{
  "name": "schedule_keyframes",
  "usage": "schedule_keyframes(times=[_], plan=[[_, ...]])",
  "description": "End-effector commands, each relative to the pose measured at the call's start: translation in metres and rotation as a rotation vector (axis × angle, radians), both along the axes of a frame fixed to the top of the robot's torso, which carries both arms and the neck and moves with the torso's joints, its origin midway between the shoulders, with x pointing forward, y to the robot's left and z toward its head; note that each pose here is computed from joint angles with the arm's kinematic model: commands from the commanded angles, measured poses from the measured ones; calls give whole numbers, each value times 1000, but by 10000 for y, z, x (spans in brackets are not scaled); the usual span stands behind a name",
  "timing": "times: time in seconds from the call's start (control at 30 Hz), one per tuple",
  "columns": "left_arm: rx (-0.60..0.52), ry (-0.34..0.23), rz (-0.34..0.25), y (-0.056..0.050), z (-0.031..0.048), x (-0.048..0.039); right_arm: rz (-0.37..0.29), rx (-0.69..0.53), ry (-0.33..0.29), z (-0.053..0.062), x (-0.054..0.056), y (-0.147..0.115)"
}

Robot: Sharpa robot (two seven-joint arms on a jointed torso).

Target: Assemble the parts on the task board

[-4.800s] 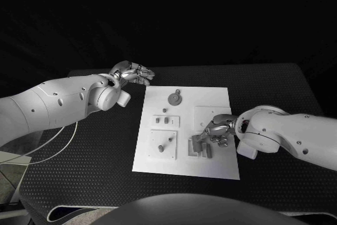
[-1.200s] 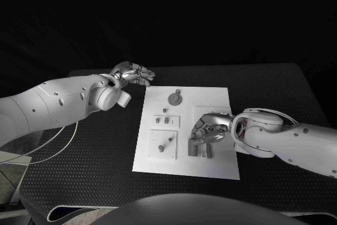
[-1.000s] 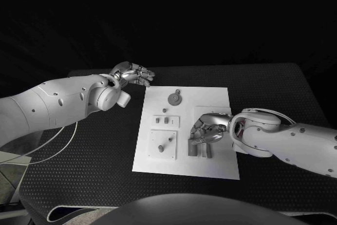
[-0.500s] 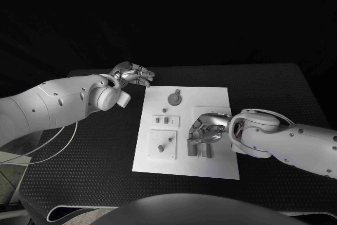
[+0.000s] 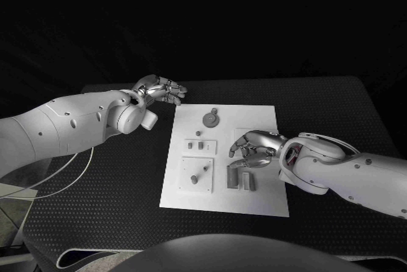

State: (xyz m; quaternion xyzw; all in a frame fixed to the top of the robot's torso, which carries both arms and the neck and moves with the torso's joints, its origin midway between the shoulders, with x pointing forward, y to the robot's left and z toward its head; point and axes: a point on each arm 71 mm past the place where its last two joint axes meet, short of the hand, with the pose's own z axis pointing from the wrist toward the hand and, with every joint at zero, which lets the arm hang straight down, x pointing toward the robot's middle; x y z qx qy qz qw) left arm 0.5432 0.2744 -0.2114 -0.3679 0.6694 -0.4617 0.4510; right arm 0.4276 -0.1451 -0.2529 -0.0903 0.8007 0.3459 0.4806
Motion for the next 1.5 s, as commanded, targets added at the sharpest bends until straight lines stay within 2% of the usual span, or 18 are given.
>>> schedule_keyframes(times=[0.03,0.3,0.37,0.5,0.6,0.73,0.97,1.1,1.3,1.5], plan=[[-6,1,-19,-26,4,-3,-53,35,-56,59,10,-29],[-6,2,-19,-20,3,-6,-54,-5,-25,80,-8,-67],[-6,3,-19,-20,3,-6,-25,-6,-38,89,-18,-70],[-5,4,-19,-17,0,-6,122,26,-107,148,-56,-11],[-5,4,-18,-10,0,-8,245,15,-221,208,-115,71],[-3,3,-19,-11,-2,-11,328,-15,-309,248,-137,165],[-3,4,-21,-12,-3,-9,392,-56,-382,254,-145,224],[-3,4,-20,-7,-5,-7,411,-94,-384,241,-122,251],[-2,5,-20,-7,-9,-6,451,-267,-285,109,-108,255],[0,5,-18,1,-14,-2,464,-293,-284,100,-130,281]])
